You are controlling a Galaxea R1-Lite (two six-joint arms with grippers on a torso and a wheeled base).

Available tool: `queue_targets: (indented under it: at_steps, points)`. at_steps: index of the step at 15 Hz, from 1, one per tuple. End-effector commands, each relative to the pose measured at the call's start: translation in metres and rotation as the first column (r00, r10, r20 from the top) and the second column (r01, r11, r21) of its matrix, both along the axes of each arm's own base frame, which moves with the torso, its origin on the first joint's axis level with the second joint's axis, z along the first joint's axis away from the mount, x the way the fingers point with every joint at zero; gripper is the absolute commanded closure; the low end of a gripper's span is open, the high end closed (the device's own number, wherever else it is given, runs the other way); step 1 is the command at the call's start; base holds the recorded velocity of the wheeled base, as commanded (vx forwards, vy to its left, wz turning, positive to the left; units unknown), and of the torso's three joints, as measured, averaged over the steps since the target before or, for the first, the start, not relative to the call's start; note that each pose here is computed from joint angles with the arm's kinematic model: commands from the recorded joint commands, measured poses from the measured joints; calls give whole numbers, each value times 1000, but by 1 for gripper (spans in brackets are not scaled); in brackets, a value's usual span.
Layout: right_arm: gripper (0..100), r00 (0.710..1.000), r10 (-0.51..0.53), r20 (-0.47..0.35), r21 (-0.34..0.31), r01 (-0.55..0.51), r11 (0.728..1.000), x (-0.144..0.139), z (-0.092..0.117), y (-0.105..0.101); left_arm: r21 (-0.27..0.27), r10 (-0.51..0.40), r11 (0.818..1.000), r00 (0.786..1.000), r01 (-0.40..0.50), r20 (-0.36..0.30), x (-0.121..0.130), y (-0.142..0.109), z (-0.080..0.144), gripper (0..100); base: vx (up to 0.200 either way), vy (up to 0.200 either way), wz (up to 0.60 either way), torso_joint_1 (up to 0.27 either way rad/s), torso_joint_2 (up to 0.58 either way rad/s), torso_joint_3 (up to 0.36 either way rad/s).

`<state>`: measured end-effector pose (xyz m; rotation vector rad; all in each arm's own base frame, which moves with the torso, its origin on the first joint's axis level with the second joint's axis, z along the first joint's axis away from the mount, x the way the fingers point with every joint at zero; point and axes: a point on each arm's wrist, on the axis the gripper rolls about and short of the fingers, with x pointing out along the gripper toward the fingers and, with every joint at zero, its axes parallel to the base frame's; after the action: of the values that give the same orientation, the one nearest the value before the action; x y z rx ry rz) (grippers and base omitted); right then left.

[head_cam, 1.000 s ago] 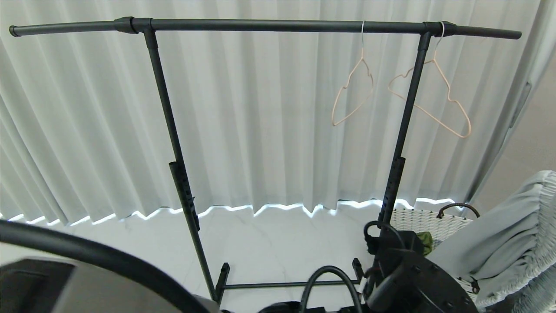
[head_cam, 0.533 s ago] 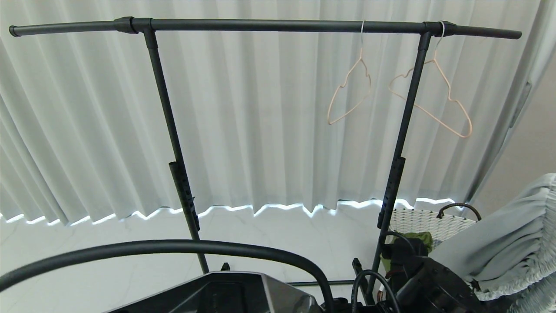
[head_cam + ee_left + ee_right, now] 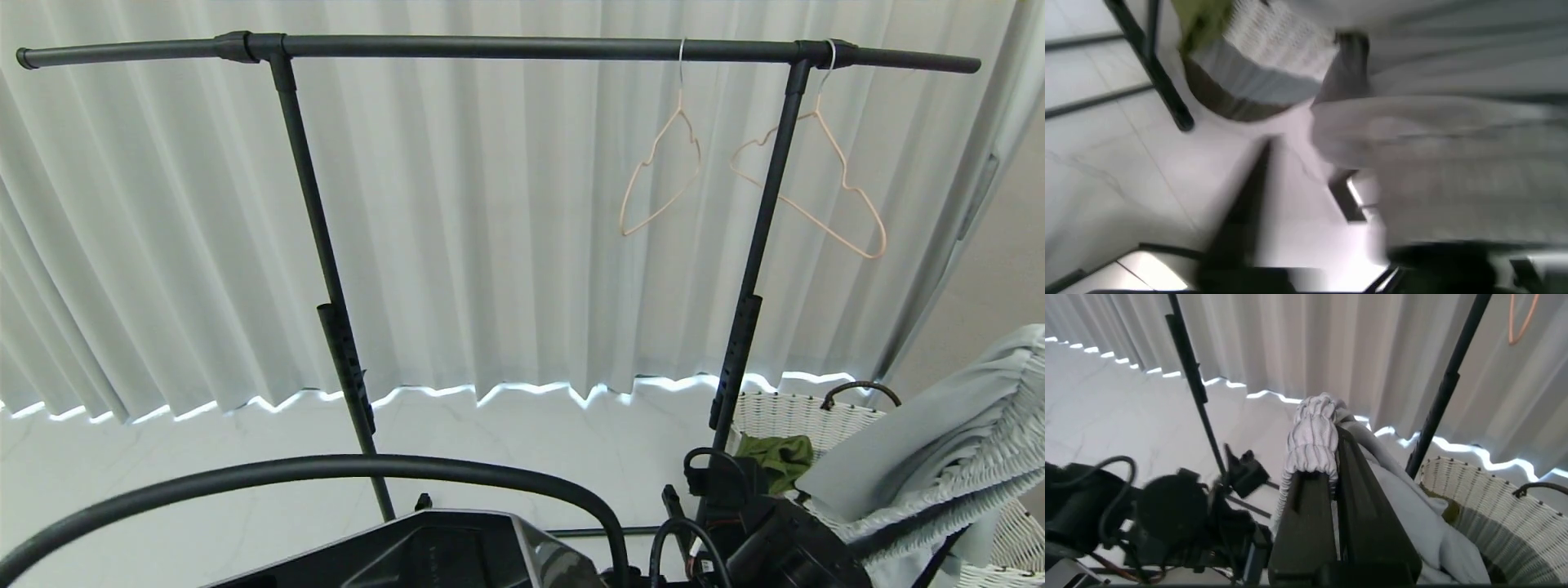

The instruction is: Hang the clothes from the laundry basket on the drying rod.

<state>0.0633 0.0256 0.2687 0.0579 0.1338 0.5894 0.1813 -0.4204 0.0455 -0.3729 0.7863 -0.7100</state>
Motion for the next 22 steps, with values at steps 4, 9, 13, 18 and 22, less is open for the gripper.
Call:
queue_targets:
  at_steps: [4, 9, 13, 18, 22]
  points:
    - [100, 999, 3, 32, 7, -3, 1000, 7, 4, 2, -8, 26, 1000, 997, -25, 77, -48, 55, 63, 100, 0, 0, 0, 0, 0, 0]
    - [100, 985, 12, 172, -9, -11, 1000, 14, 17, 4, -195, -60, 976, 980, 98, 192, -100, 96, 155, 100, 0, 0, 0, 0, 0, 0]
    - [100, 964, 135, 229, -139, -105, 985, 19, 16, 8, -85, -46, 994, 958, 73, 283, -93, 143, 152, 100, 0, 0, 0, 0, 0, 0]
    - [100, 937, 262, 230, -216, -214, 953, 38, 20, 25, -42, 11, 999, 958, 1, 288, -93, 207, 164, 100, 0, 0, 0, 0, 0, 0]
    - [100, 913, 337, 232, -261, -275, 925, 41, 18, 36, -44, 32, 999, 957, -20, 289, -105, 250, 179, 100, 0, 0, 0, 0, 0, 0]
